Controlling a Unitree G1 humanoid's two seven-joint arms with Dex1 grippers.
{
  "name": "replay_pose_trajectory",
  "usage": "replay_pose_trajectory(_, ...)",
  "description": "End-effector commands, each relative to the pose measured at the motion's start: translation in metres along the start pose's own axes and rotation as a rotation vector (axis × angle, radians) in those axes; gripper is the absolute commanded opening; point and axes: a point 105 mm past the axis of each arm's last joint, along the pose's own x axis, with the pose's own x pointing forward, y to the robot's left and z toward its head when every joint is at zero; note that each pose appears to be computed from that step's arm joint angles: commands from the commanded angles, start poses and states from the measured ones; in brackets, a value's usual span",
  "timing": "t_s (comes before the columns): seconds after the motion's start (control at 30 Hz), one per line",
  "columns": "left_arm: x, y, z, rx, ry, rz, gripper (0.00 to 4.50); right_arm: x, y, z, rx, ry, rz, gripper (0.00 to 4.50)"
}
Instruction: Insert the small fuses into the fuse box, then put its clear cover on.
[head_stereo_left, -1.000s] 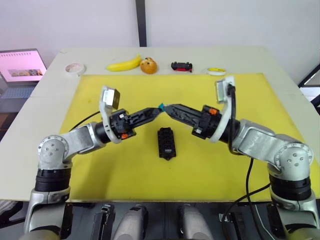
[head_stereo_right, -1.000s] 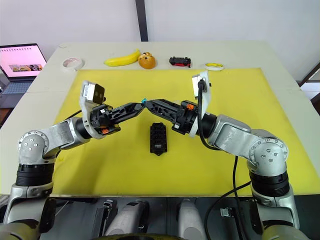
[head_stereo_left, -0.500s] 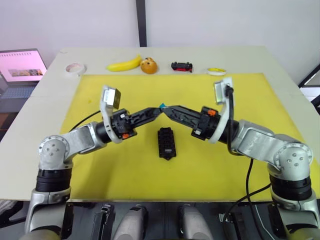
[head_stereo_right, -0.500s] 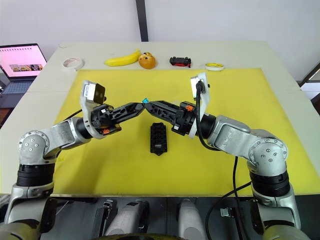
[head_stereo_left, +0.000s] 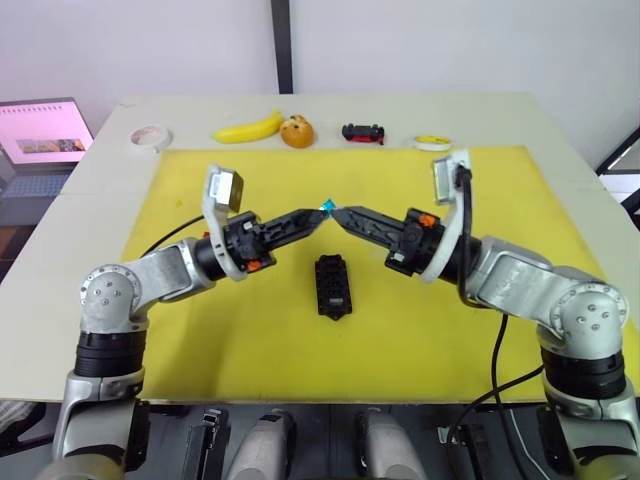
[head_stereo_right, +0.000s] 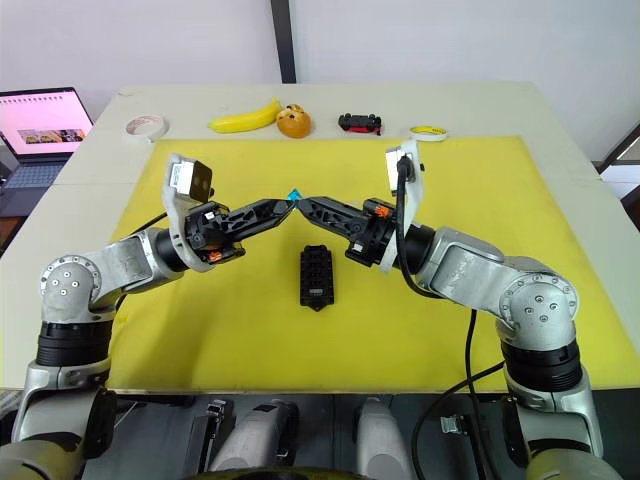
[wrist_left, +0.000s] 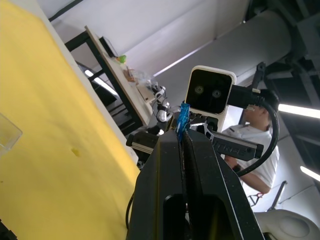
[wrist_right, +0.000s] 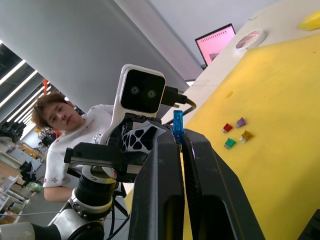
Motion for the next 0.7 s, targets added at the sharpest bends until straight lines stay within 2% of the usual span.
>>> replay_pose_trajectory(0.03,0.004,-0.011,-0.002,0.005,0.019,-0.041,0.66,0.0,0.018,0.005,0.004,-0.014,0.078,0.0)
replay_pose_trajectory(0.1,-0.001,-0.013,-0.002,0.03,0.043,-0.042,1.43,-0.002,0.022,0.004,0.022,-0.005,0.102,0.0)
replay_pose_trajectory(0.23,-0.015,-0.013,0.001,0.114,0.114,-0.003,3.49,-0.007,0.025,0.004,0.01,0.022,0.118,0.0)
replay_pose_trajectory(0.3,-0.026,-0.008,0.001,0.253,0.205,0.064,4.46,-0.009,0.022,0.006,-0.051,0.049,0.095,0.0)
replay_pose_trajectory(0.5,-0.048,0.004,-0.009,0.573,0.506,0.089,4.46,-0.014,0.011,0.004,-0.298,0.203,0.056,0.0)
replay_pose_trajectory(0.6,-0.056,0.024,-0.019,0.827,0.666,0.084,4.46,-0.013,0.001,-0.01,-0.499,0.341,0.047,0.0)
replay_pose_trajectory(0.7,-0.056,0.038,-0.023,0.966,0.72,0.071,4.46,-0.011,-0.008,-0.021,-0.644,0.425,0.061,0.0)
